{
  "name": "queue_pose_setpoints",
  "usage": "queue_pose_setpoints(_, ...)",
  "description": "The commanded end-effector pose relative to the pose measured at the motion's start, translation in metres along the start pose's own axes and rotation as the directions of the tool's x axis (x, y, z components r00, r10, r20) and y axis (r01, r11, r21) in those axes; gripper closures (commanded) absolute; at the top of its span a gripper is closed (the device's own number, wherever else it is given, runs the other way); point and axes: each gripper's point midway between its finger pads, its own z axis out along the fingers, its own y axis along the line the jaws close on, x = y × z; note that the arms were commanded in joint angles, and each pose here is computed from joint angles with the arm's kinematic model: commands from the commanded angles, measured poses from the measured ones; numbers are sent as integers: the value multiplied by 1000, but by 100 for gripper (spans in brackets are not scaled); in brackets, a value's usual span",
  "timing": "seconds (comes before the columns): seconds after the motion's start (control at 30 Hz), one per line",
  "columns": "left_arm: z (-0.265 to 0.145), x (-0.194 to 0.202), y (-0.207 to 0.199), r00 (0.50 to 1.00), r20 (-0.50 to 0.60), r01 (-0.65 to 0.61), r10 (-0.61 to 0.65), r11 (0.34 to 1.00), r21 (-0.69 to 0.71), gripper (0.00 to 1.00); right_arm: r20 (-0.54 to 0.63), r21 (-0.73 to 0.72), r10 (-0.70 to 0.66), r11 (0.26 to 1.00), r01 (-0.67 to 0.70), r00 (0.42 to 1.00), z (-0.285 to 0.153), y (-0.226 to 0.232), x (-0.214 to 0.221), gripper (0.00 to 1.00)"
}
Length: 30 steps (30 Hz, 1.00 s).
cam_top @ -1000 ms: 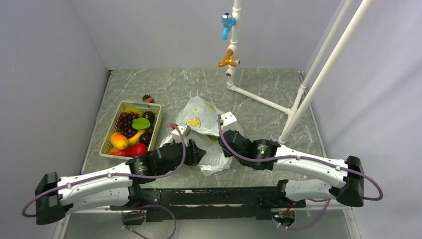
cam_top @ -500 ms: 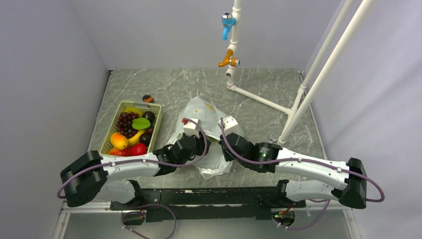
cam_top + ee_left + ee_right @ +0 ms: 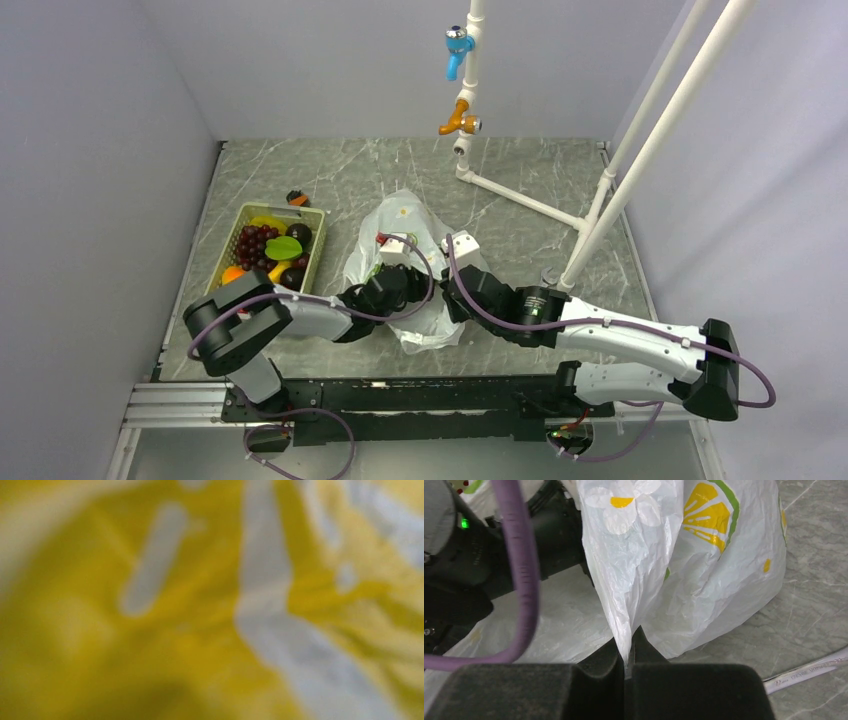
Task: Take the fake fruits out of the plastic bag
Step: Take out the fake fruit from the plastic bag.
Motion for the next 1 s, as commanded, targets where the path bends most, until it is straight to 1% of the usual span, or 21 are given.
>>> queue_pose_setpoints(0.0, 16, -31, -25, 991, 111, 68, -74, 996, 61, 29, 54, -37, 29, 999, -27, 998, -8, 6, -18, 100)
queue_pose_setpoints(0.1, 24, -28, -24, 991, 109, 67, -71, 997, 39, 19, 49, -37, 29, 999, -28, 998, -8, 5, -16, 100)
queue_pose_setpoints(0.17, 29, -25, -20, 990, 114, 78, -79, 997, 13, 15, 49, -39, 30, 999, -28, 998, -9, 5, -16, 100)
queue_pose_setpoints(0.3, 41, -21, -12, 989, 123, 85, -81, 996, -34, 14, 47, -39, 27, 999, -25, 999, -9, 5, -15, 100)
queue_pose_setpoints(0.47, 59, -8, 0, 995, 78, 75, -67, 991, -113, 18, 47, -39, 28, 999, -27, 998, -10, 5, -15, 100)
queue_pose_setpoints(0.5, 61, -7, 3, 995, 74, 73, -64, 990, -124, 20, 47, -39, 29, 999, -28, 998, -10, 5, -15, 100)
queue_pose_setpoints(0.57, 63, -6, 5, 996, 69, 69, -61, 990, -123, 29, 47, -36, 27, 999, -26, 999, -10, 4, -14, 100)
queue_pose_setpoints(0.63, 61, -11, 3, 996, 71, 67, -59, 991, -114, 41, 45, -26, 25, 999, -24, 999, -9, 1, -11, 100)
queue_pose_setpoints(0.7, 55, -18, 0, 995, 80, 65, -57, 993, -99, 56, 43, -15, 20, 1000, -19, 999, -8, -2, -8, 100)
queue_pose_setpoints(0.77, 47, -27, -6, 995, 74, 74, -69, 995, -61, 68, 39, -2, 14, 1000, -14, 999, -7, -5, -5, 100)
queue_pose_setpoints(0.83, 38, -32, -15, 996, 28, 81, -80, 997, -14, 78, 37, 16, 8, 1000, -9, 999, -5, -10, 0, 100)
queue_pose_setpoints(0.97, 17, -35, -36, 993, -83, 91, -86, 994, 63, 90, 43, 36, 2, 999, -4, 999, -5, -16, 5, 100)
